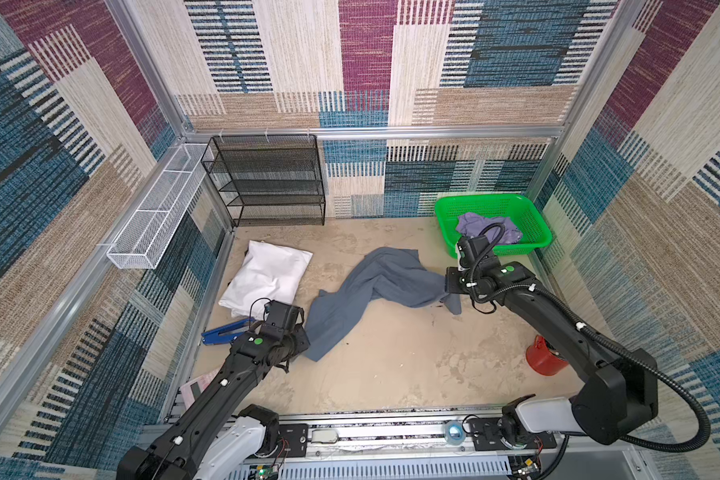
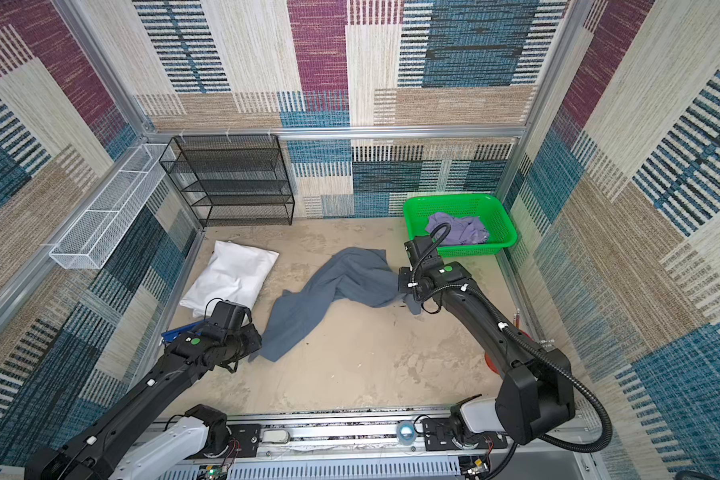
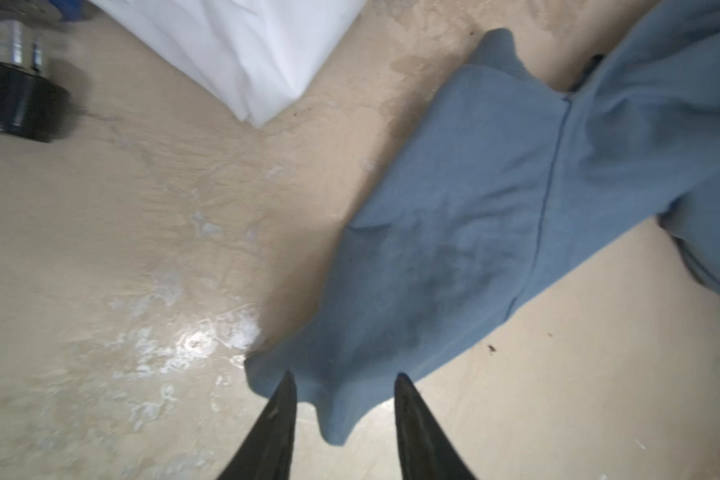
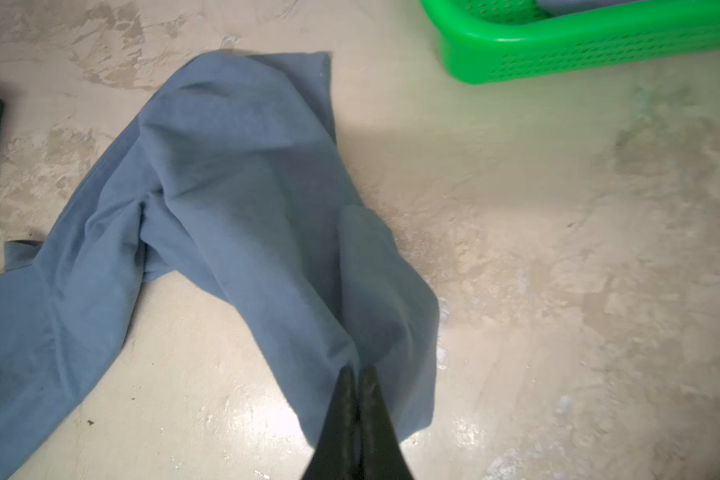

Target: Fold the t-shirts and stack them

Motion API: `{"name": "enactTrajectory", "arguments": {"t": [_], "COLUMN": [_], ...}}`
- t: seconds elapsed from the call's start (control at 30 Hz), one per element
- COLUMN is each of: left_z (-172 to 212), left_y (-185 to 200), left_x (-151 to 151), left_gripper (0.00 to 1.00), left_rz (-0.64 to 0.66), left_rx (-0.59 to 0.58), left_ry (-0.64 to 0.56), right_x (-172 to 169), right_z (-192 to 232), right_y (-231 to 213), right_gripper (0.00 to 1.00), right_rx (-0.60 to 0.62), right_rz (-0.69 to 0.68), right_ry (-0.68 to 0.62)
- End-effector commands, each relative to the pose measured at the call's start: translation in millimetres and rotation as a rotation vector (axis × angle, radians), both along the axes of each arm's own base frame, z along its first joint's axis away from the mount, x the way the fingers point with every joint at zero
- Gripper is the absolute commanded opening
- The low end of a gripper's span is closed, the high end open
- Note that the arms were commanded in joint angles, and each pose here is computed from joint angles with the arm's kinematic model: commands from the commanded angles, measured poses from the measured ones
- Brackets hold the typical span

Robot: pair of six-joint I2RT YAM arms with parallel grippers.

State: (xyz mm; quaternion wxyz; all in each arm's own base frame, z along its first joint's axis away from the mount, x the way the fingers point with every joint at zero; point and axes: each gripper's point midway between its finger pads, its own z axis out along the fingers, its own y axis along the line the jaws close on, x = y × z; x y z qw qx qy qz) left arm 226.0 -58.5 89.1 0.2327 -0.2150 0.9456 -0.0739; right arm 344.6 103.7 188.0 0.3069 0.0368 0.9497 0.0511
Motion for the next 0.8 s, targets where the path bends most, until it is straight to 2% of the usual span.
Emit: {"name": "enactTrajectory", "arguments": {"t": [0.0,0.1,0.23,0.3,0.47,0.53,0.7,0.77], "left_z": [-8.6,-21.1,-30.9,-29.2,-1.6,4.8,-22.4,-30.0], "left_y": [14.4,8.0,15.3,17.8,30.7,42.9,44.5,43.4], "left_x": [-8.7,-7.2,-12.7,-11.5,-2.9,-4.9,-1.0,2.1], "left_gripper": [0.4,0.41,0.46,0.47,0.48,0.48,0.49,0.49], "left_rz": [0.069,0.068,0.092,0.113,0.213,0.271,0.332,0.372], "left_rx": [0.059,0.024,0.073,0.072,0.051,0.071,-0.039,-0.091], "left_ry": [0.054,0.063,0.127,0.1,-0.069,-0.091,0.023,0.03], "right_x": [2.0,8.1,10.0,9.3,8.3,8.7,8.4,6.6], "right_z": [21.3,28.0,20.5,16.9,12.8,12.7,8.9,7.1], "right_y": [-24.6,-23.6,-21.7,-22.4,-24.1,-23.2,-19.3,-19.1], "right_gripper": [0.0,0.0,0.0,0.0,0.0,0.0,0.0,0.0], "right_rx": [-0.071,-0.068,-0.076,-0.076,-0.077,-0.071,-0.061,-0.058], "right_rz": [-0.093,-0.081,-0.066,-0.064,-0.06,-0.055,-0.034,-0.03], "right_ry": [-0.057,-0.07,-0.053,-0.047,-0.039,-0.04,-0.036,-0.032]}}
